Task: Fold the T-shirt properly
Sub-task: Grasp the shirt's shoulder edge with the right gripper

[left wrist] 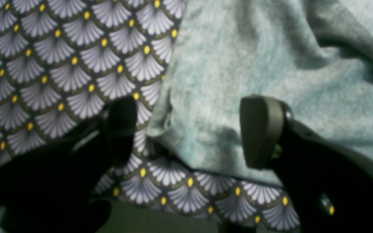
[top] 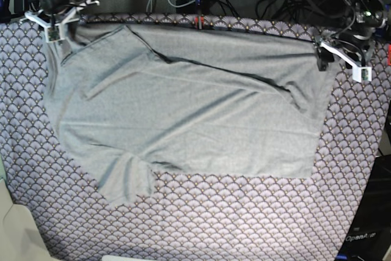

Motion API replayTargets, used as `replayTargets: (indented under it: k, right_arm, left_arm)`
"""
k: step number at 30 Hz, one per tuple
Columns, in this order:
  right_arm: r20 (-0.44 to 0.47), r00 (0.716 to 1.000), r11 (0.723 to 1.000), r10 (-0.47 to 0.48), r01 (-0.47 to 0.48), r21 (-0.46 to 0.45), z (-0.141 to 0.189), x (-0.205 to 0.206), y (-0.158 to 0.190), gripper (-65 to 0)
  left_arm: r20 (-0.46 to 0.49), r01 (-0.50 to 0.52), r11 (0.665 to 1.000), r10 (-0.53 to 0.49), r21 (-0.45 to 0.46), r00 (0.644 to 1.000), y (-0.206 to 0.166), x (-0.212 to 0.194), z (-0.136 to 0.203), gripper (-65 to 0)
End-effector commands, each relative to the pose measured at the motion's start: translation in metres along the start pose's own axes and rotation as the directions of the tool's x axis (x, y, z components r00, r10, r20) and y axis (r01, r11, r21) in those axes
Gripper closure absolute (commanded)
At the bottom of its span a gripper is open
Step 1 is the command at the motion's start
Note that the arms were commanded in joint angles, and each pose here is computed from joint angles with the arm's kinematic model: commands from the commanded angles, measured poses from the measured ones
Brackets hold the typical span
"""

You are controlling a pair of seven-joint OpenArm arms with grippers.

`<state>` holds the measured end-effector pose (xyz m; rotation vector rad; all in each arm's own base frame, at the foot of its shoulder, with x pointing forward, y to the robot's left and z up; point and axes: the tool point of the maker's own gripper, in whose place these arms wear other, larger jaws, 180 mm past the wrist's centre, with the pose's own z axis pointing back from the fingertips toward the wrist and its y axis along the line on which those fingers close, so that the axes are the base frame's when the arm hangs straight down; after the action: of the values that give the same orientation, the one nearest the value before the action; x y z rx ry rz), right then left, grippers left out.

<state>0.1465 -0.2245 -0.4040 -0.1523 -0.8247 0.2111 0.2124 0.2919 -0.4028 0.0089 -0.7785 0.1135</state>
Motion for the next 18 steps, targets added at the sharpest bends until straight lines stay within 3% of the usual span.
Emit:
replayTargets:
  k: [1, 6, 10, 18]
  right_arm:
    - [0.013, 1.000, 1.000, 0.003, -0.003, 0.001, 0.002, 0.001, 0.000, -23.7]
    - [0.007, 1.000, 1.000, 0.003, -0.003, 0.022, 0.002, -0.002, 0.007, -29.6]
    - [0.023, 1.000, 0.998, 0.010, -0.011, 0.056, -0.001, 0.004, 0.020, -30.2]
    - [0.152, 0.988, 0.995, -0.004, -0.011, 0.096, 0.006, 0.021, 0.034, -30.2]
  left_arm:
    - [0.044, 0.011, 1.000, -0.011, 0.006, 0.999, 0.003, 0.014, 0.003, -48.4]
    - [0.042, 0.012, 1.000, -0.012, 0.007, 0.999, 0.003, 0.013, 0.003, -48.5]
    - [0.042, 0.012, 1.000, -0.013, 0.008, 0.999, 0.003, 0.014, 0.003, -48.5]
    - [0.042, 0.012, 1.000, -0.013, 0.008, 0.999, 0.003, 0.014, 0.003, -48.5]
